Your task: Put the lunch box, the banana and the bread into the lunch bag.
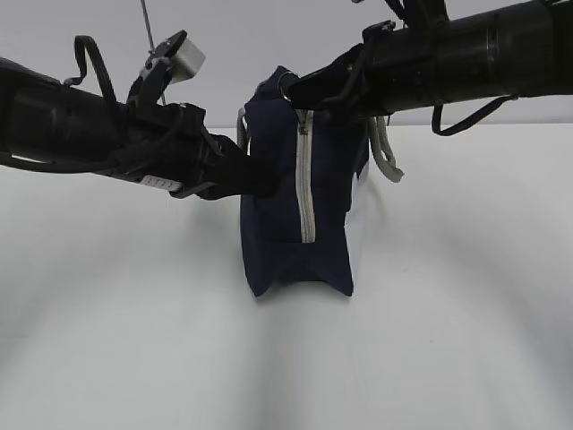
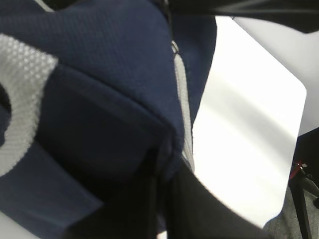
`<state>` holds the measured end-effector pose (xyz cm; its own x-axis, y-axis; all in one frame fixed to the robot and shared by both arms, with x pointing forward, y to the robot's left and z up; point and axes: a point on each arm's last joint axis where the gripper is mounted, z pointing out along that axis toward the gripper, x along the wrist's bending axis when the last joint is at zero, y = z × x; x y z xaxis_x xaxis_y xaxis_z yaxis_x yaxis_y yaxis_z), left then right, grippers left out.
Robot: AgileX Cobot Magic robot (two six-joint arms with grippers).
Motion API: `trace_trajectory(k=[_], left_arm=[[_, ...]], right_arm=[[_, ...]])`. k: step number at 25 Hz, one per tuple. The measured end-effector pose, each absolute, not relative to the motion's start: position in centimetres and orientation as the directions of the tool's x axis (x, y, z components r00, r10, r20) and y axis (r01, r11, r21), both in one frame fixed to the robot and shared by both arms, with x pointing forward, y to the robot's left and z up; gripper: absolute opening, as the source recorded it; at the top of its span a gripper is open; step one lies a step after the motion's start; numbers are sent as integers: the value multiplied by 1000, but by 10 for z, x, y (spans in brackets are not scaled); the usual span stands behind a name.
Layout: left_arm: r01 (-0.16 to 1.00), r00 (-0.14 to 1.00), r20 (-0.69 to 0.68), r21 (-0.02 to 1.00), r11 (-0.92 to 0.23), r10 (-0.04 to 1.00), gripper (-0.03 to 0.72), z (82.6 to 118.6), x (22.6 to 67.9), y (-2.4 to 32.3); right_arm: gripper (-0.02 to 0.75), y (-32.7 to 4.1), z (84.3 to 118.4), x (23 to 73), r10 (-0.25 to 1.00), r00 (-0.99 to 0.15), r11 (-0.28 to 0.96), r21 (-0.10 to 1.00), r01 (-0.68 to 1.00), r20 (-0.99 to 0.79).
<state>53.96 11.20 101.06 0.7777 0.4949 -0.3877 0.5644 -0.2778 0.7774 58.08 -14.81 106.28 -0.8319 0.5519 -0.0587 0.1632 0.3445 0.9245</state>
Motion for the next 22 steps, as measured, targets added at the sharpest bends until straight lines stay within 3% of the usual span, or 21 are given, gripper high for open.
trace_trajectory(k=[6, 12, 22], left_arm=[[568, 778, -397, 777, -273, 487, 6, 1011, 539, 111], [566, 783, -401, 776, -279, 476, 5, 1011, 538, 111], [550, 807, -390, 770, -323, 443, 5, 1010, 534, 111]], right_arm=[[-16, -164, 1075, 587, 454, -887, 371, 923, 99, -87], [-16, -171, 1073, 596, 330, -944, 340, 931, 133, 14], [-16, -171, 1083, 605, 340, -940, 337, 934, 116, -6]])
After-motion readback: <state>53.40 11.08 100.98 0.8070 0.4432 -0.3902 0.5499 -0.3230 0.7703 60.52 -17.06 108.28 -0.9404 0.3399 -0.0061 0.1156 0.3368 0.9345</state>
